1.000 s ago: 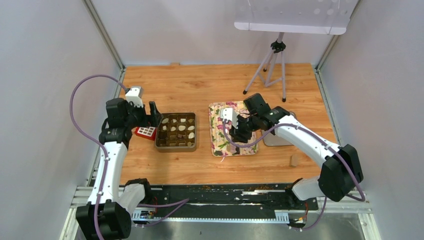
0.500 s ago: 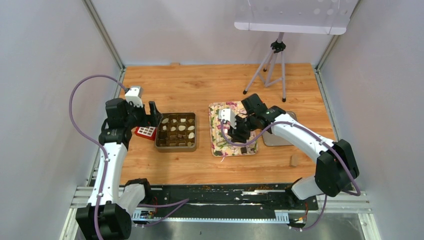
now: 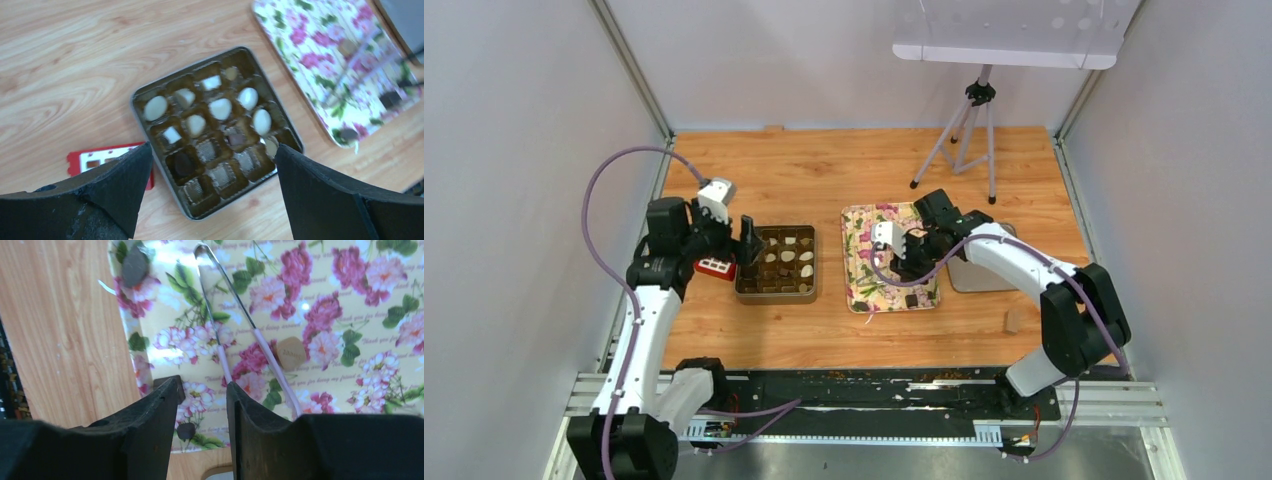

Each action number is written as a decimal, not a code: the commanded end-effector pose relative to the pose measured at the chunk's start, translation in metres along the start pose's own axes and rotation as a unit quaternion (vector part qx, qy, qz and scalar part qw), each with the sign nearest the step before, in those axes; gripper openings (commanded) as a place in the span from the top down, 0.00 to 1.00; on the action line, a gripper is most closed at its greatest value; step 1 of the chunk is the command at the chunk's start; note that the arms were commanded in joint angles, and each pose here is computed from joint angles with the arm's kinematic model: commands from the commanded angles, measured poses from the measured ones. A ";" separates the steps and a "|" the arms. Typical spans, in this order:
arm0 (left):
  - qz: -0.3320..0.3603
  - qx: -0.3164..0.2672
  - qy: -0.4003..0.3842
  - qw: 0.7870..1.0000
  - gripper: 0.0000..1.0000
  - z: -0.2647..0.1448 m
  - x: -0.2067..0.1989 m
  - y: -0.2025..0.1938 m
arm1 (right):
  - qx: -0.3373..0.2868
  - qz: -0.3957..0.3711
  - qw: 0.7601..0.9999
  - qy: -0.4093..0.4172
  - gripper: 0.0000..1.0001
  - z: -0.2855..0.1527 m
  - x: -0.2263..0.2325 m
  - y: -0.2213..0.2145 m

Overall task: Pack the chocolate
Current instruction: Place the clamp on the plate, then pick up the clamp from the plate.

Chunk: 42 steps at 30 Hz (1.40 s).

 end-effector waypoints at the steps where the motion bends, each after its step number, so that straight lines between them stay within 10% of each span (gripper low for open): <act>1: 0.133 -0.012 -0.107 0.985 0.00 -0.007 -0.046 0.018 | -0.015 -0.010 0.999 -0.032 0.61 -0.005 -0.029 0.003; 13: 0.373 0.114 -0.251 0.886 0.00 0.097 -0.161 0.009 | -0.167 0.141 0.950 -0.222 0.59 -0.132 -0.070 0.039; 30: 0.337 0.145 -0.299 0.881 0.35 0.263 -0.293 -0.009 | -0.220 0.278 0.848 -0.394 0.60 -0.202 -0.028 0.008; 42: 0.339 0.188 -0.278 0.879 0.70 0.291 -0.301 -0.045 | -0.215 0.307 0.837 -0.398 0.60 -0.204 -0.007 -0.011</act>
Point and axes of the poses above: each gripper's point midway between its finger pads, its own z axis out along the fingers, its own x axis along the line the jaws close on, y = z × x, the point moved 3 cm from there along -z, back along the fingers, and after that the axes turned 3 degrees about z, right-handed, at the moved point
